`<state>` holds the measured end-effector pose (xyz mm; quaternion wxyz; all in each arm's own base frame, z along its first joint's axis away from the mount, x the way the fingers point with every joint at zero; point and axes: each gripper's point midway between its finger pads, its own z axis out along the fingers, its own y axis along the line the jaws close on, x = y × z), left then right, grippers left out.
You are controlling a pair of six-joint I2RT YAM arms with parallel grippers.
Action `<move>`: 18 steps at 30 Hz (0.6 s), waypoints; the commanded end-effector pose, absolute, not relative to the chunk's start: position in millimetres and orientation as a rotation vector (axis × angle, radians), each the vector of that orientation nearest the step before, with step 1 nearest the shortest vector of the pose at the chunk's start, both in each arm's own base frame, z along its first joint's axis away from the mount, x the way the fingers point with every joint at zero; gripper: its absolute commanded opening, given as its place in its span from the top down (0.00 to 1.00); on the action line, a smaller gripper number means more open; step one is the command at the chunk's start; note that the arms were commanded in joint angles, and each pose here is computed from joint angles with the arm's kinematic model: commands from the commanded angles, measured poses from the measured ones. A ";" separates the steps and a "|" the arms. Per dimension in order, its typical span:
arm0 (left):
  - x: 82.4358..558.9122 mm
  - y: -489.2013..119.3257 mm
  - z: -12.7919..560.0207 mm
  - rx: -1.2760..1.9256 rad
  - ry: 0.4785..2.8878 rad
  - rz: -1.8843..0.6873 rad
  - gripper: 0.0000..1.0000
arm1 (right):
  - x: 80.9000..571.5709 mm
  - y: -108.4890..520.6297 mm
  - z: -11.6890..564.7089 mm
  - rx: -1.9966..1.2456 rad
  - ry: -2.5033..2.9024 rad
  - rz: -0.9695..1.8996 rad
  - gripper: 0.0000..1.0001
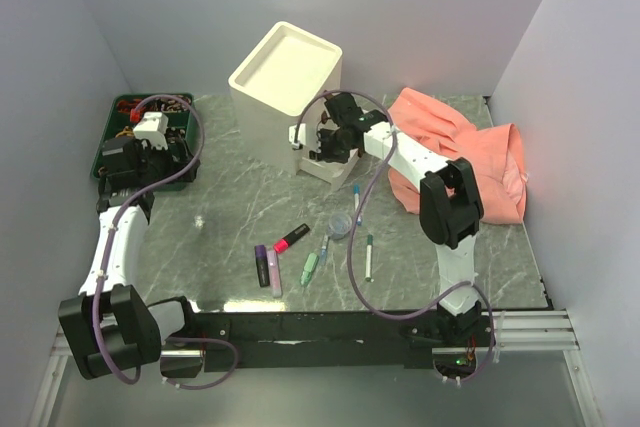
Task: Sort the stationery into containers
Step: Place the stationery in the drawer.
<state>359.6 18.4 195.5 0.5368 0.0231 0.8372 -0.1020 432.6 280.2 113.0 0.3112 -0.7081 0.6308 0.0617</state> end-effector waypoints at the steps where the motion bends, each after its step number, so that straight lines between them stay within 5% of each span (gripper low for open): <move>1: 372.5 23.4 219.6 0.064 1.930 -0.219 0.16 | 465.6 285.0 137.9 -1.737 1.642 0.077 0.67; 6: 369.6 22.4 215.7 0.066 1.945 -0.226 0.15 | 459.0 282.3 147.5 -1.677 1.653 0.092 0.36; 13: 362.4 18.1 226.2 0.073 1.917 -0.233 0.15 | 395.2 288.7 182.7 -1.697 1.624 0.350 0.37; 18: 349.8 16.3 231.7 0.074 1.908 -0.221 0.14 | 286.3 310.9 178.0 -1.989 1.458 0.576 0.41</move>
